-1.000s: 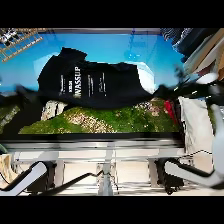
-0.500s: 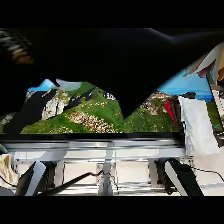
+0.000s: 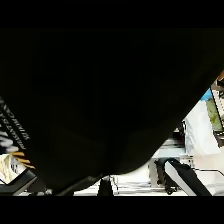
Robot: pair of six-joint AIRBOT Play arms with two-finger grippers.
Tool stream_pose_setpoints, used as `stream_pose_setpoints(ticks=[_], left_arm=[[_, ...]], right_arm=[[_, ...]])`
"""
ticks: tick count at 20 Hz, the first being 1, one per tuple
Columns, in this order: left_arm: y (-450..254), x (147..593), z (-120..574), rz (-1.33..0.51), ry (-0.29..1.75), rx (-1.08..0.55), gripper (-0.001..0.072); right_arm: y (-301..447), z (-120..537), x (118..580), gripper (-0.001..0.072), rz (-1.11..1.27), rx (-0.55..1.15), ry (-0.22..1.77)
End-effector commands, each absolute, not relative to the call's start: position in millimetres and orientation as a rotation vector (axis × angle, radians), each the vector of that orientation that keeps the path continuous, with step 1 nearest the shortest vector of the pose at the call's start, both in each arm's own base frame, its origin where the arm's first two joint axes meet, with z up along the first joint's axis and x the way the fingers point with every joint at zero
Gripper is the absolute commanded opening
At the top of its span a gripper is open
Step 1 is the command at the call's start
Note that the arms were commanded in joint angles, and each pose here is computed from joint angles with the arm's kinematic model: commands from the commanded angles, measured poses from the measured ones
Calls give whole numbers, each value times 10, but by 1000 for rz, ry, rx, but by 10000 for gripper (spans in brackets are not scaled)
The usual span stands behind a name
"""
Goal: Fold the clothes and pants, and hang the long-sleeved shirts on hangers.
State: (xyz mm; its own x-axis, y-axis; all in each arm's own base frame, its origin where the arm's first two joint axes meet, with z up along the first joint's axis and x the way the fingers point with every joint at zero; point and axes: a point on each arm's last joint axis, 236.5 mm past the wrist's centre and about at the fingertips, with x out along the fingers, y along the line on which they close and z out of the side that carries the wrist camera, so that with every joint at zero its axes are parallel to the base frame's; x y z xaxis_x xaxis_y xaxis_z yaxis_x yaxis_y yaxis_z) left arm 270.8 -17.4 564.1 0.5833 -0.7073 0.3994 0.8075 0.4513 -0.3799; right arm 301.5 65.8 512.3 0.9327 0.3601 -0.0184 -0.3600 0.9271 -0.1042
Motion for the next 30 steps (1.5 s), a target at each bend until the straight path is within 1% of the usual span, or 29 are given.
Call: stream_pose_setpoints(ticks=[1,3,4,6,9,10,12,13,15,18,22,25,27,28,29,30], left_arm=[[156,3724,4341,-714,222,-576,6],[117,4184,3468,-661,436,-560,6],[100,4400,2944,-624,557,-568,6],[137,4814,2017,-533,712,-633,6],[313,5456,931,-384,770,-774,6],[367,5616,618,-339,779,-816,6],[350,5778,223,-310,796,-902,5],[332,5814,120,-307,801,-936,5],[341,5823,-19,-295,819,-952,4],[407,5812,-40,-274,825,-981,4],[405,5696,-39,-310,864,-1000,5],[396,5575,-136,-309,929,-982,5],[432,5473,-278,-281,990,-934,9],[436,5421,-331,-279,1018,-907,106],[414,5357,-359,-290,1047,-894,392],[400,5283,-374,-305,1076,-889,618]], right_arm=[[760,3950,3893,18,509,4,355],[933,3024,4447,18,548,59,554],[982,2601,4697,18,534,62,623],[1019,1819,5180,18,481,67,713],[929,921,5789,18,378,168,762],[885,690,5932,18,350,186,763],[835,313,6113,18,307,229,774],[821,172,6153,19,297,236,784],[814,1,6168,19,291,240,807],[819,-36,6129,19,298,237,828],[837,-200,5919,19,330,197,934],[857,-295,5763,20,354,177,1007],[880,-324,5695,21,367,177,1037],[892,-338,5661,102,374,179,1051],[909,-363,5593,359,386,179,1081],[905,-397,5496,525,397,187,1124]])
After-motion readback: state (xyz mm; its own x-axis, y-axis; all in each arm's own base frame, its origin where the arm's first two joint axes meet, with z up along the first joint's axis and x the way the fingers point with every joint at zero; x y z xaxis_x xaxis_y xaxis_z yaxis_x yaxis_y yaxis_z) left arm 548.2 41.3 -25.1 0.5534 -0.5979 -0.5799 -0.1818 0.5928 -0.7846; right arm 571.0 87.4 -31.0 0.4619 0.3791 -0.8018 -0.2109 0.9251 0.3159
